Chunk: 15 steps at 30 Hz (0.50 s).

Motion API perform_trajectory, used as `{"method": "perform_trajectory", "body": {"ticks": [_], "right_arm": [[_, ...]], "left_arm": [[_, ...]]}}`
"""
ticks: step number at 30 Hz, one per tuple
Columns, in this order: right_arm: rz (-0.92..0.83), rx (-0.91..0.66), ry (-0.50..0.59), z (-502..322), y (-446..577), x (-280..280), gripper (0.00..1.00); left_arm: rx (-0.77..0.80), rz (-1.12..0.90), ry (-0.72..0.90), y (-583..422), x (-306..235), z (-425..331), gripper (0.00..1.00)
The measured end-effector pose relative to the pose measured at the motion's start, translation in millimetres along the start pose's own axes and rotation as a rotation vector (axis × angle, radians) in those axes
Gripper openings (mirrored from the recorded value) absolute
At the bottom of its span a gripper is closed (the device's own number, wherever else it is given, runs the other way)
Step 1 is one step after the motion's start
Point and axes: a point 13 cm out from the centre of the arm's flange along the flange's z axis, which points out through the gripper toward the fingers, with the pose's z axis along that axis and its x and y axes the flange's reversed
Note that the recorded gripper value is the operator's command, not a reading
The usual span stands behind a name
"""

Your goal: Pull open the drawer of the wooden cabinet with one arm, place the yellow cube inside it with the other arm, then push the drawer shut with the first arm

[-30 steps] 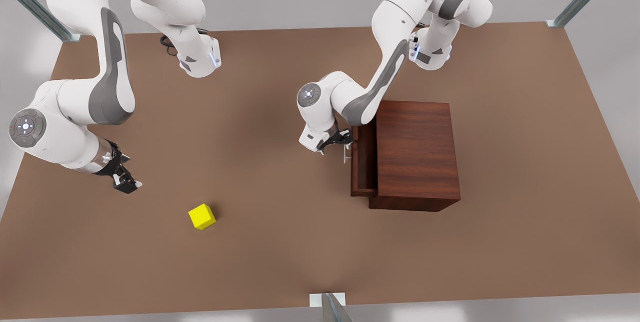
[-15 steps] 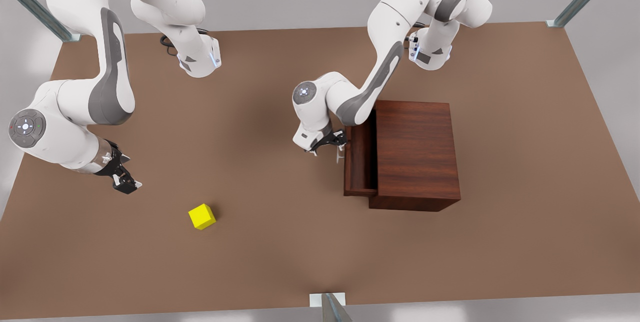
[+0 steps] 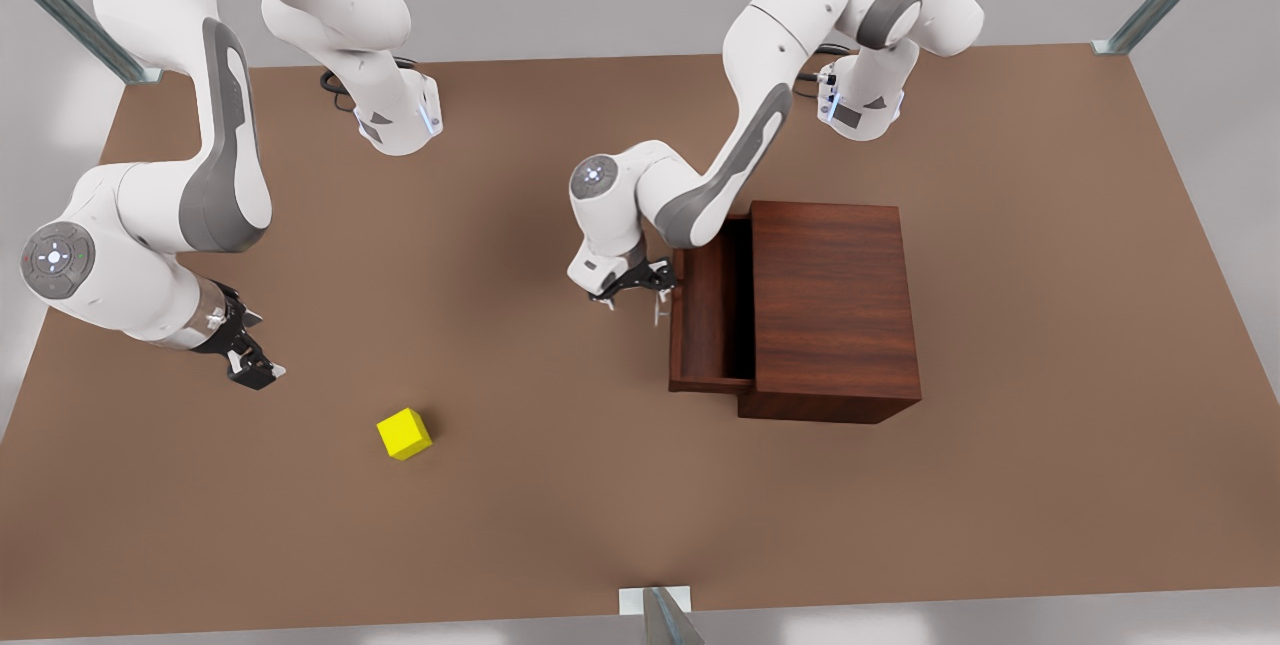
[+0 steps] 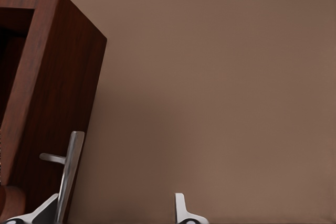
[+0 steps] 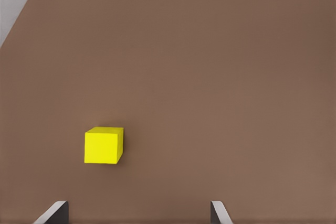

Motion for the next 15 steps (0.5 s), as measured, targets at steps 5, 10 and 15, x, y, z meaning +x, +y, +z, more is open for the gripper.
{"method": "perform_trajectory", "body": {"ticks": [5, 10, 15], "right_arm": [[0.002, 0.002, -0.008, -1, 1, -3, 1.00], [0.004, 0.001, -0.012, -2, 2, -3, 1.00], [-0.061, 0.010, -0.029, 30, 61, 0, 1.00]], "left_arm": [[0.014, 0.007, -0.010, -7, 1, -3, 1.00], [0.094, -0.018, -0.057, 11, -38, -163, 1.00], [0.011, -0.488, 0.211, 417, -182, -142, 1.00]]}}
